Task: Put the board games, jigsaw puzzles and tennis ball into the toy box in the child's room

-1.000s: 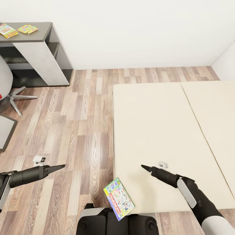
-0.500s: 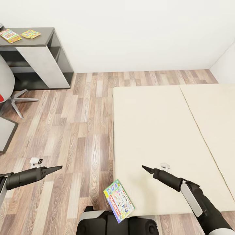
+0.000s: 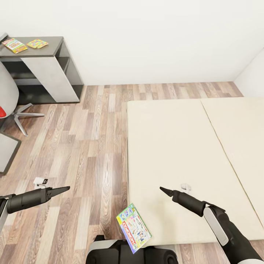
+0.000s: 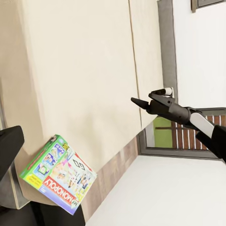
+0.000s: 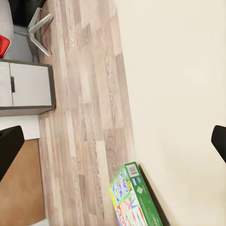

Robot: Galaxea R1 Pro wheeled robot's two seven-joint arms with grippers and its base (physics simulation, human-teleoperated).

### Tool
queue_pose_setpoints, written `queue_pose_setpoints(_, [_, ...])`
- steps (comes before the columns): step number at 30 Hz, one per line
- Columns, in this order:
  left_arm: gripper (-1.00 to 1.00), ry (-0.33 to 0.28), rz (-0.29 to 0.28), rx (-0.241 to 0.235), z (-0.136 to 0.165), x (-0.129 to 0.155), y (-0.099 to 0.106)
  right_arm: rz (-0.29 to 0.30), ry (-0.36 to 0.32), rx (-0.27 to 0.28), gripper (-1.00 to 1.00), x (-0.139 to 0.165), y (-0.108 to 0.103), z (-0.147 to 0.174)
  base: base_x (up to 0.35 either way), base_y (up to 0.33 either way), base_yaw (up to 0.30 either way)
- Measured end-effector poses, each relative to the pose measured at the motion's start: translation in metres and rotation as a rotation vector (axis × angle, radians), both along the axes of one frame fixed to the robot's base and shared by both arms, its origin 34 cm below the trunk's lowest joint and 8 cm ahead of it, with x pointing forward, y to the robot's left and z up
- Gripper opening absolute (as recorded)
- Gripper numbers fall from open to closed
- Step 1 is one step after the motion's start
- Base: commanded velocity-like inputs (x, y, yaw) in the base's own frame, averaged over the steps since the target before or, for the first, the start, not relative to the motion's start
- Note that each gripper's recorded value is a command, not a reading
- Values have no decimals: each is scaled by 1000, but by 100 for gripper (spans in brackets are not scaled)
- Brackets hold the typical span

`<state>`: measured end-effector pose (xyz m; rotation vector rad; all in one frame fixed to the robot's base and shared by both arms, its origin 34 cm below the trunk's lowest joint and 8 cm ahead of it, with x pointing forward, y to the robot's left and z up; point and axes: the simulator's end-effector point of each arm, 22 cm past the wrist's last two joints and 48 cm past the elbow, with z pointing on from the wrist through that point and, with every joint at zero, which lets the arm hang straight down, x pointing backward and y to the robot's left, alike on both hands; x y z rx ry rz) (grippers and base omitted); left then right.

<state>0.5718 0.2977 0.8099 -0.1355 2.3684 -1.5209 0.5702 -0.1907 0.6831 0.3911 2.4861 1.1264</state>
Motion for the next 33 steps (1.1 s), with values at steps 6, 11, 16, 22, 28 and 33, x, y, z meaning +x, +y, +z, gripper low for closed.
queue_pose_setpoints(6, [100, -10, 0, 1, 4, 2, 0, -1, -14, 0, 100, 4, 1, 5, 0, 0, 0])
queue_pose_setpoints(11, [100, -18, 0, 3, 8, 3, 1, -12, -60, -18, 100, 12, -3, 10, 0, 0, 0])
queue_pose_setpoints(16, [100, -26, -1, 4, 12, 4, 1, -13, -75, -22, 100, 15, -4, 14, 0, 0, 0])
queue_pose_setpoints(22, [100, -36, 0, 4, 16, 6, 1, -13, -86, -23, 100, 19, -4, 19, 0, 0, 0])
queue_pose_setpoints(28, [100, -46, -1, 4, 21, 8, 1, -12, -96, -23, 100, 21, -3, 23, 0, 0, 0])
queue_pose_setpoints(33, [100, -54, 0, 3, 25, 9, 1, -12, -104, -23, 100, 23, -4, 27, 0, 0, 0])
